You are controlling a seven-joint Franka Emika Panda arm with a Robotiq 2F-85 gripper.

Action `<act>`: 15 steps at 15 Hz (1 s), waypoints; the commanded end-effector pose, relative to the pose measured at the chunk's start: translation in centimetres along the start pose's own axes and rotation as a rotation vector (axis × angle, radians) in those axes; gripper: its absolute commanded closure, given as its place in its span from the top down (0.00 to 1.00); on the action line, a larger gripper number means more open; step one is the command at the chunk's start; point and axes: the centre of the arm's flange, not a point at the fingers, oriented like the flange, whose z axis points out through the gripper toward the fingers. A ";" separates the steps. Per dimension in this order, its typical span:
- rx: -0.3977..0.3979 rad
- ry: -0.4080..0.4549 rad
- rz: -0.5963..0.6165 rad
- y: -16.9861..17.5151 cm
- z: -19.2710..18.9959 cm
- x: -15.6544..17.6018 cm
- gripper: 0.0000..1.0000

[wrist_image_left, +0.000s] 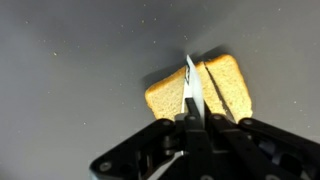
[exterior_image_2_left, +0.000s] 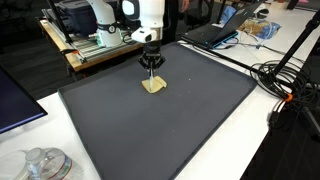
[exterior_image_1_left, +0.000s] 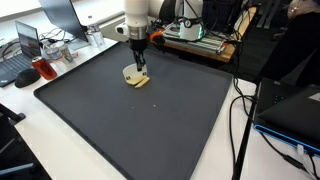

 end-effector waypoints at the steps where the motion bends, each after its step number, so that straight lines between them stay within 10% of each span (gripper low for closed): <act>1: -0.012 -0.023 -0.004 0.3 2.3 0.2 0.01; 15: 0.008 0.000 -0.014 1.4 4.5 -1.1 0.01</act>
